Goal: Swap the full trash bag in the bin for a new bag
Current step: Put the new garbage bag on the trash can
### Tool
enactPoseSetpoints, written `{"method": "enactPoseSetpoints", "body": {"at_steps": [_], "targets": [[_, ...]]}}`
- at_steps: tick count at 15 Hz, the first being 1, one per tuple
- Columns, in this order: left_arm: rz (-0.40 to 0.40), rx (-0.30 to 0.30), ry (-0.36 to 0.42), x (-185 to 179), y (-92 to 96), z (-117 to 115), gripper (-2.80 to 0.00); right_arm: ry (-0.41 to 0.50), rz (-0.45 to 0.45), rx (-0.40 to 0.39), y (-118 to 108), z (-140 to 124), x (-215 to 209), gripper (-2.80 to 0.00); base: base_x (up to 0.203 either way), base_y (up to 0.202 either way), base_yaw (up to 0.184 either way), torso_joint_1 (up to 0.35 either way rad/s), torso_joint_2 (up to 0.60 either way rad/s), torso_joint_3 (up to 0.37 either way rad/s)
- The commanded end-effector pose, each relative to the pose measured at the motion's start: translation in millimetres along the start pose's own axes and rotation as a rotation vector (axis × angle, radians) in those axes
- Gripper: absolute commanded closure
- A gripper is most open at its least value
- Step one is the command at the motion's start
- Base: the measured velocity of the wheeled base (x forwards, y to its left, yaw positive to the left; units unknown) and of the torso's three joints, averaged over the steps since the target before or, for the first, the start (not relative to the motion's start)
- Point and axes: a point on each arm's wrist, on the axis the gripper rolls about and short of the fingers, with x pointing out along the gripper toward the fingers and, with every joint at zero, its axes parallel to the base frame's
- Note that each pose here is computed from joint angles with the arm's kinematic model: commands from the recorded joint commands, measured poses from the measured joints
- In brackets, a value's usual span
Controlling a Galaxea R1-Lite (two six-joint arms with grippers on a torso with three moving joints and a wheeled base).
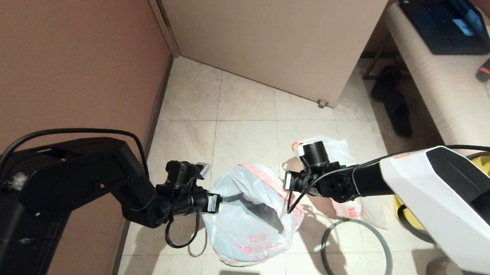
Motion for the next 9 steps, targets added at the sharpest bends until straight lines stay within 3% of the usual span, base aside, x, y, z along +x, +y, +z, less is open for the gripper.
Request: {"method": "enactPoseSetpoints", "body": {"at_steps": [1,7,9], "targets": [[0.002,-0.002,-0.003,1,0.2,-1,0.0,0.003,-0.016,0.0,0,2,-6,0.0,0.0,0.0,0.0,0.0,0.0,0.0],[0.004,-0.002,-0.008,1,0.8,0,0.0,0.002,-0.095,0.078,-23,25,-81,0.0,0.0,0.0,0.0,0.0,0.0,0.0],[0.005,-0.001,-0.009,1,0.8,0,0.0,0.107,-0.138,0.095,-23,13,-101,0.0,0.0,0.0,0.0,0.0,0.0,0.0]]}}
